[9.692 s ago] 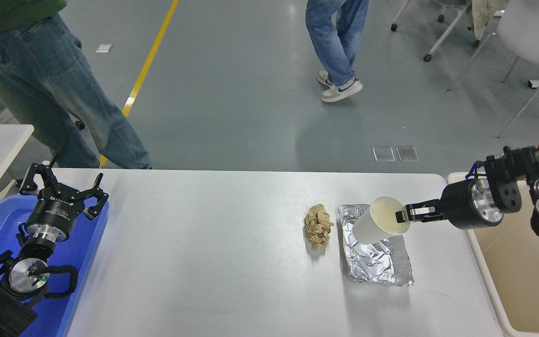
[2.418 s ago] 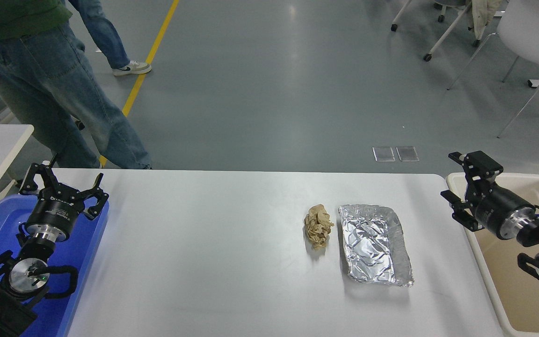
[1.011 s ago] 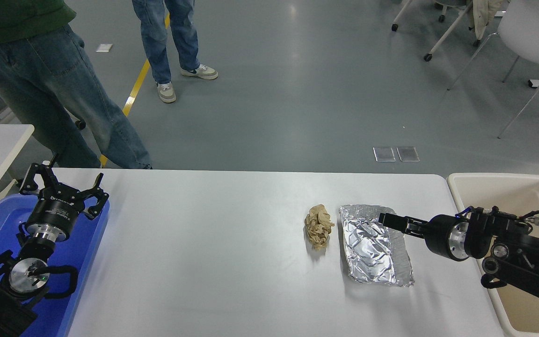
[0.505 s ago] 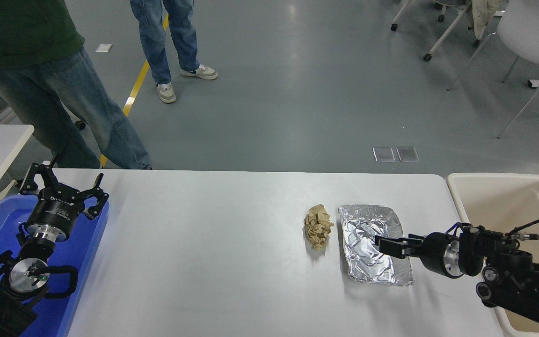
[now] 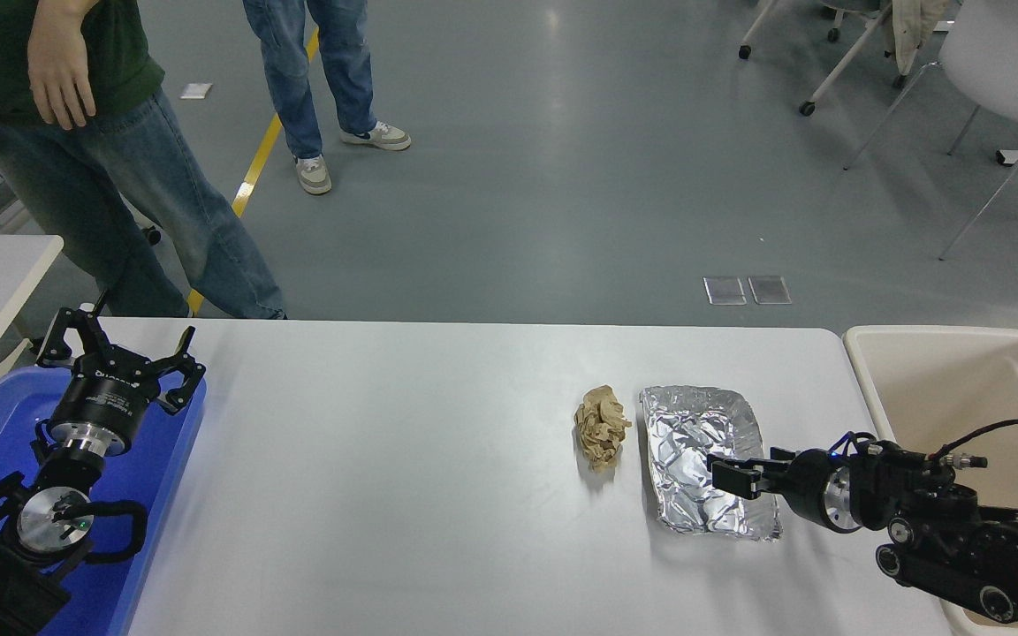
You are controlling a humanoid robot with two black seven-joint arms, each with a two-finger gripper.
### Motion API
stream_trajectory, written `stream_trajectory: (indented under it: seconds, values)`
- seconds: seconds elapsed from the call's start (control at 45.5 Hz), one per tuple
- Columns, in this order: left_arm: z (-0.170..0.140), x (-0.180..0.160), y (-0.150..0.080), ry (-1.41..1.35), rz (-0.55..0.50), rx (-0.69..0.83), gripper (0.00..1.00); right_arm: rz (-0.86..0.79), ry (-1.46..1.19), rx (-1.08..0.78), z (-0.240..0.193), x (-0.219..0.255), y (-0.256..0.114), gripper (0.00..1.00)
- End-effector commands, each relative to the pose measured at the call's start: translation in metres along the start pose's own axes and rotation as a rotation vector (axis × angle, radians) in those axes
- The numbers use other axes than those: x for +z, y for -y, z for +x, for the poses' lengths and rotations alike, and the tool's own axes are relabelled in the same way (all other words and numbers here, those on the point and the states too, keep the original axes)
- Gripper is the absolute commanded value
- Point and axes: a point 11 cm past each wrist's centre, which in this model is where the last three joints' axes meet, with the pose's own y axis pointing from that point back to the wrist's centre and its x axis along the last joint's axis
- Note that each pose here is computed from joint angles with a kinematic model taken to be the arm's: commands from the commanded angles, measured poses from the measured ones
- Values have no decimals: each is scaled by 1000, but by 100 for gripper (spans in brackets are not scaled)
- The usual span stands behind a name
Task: Clean the table surface
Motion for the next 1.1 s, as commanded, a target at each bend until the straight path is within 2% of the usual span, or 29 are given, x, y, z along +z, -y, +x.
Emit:
stream_trajectory:
  seconds: [0.0,0.132,0.242,0.352,0.418,0.835,0.879,1.077]
  values:
    - [0,0,0,0,1,0,100,-11,-4,25,-2,1,5,99]
    - [0,0,0,0,1,0,100,-12,-3,22,-5,0,6,96]
    - [0,0,0,0,1,0,100,-23,-3,19,-8,2,9,85]
    - [0,0,1,0,-2,-1,100,-33,-4,18,-9,5,9,69]
    - [0,0,0,0,1,0,100,-45,-7,17,-10,9,9,57]
    - [0,0,0,0,1,0,100,-62,-19,8,-13,16,8,9]
    - [0,0,0,-1,1,-1,100,-63,-25,5,-13,16,8,0]
    - [0,0,0,0,1,0,100,-49,-30,2,-13,15,8,0]
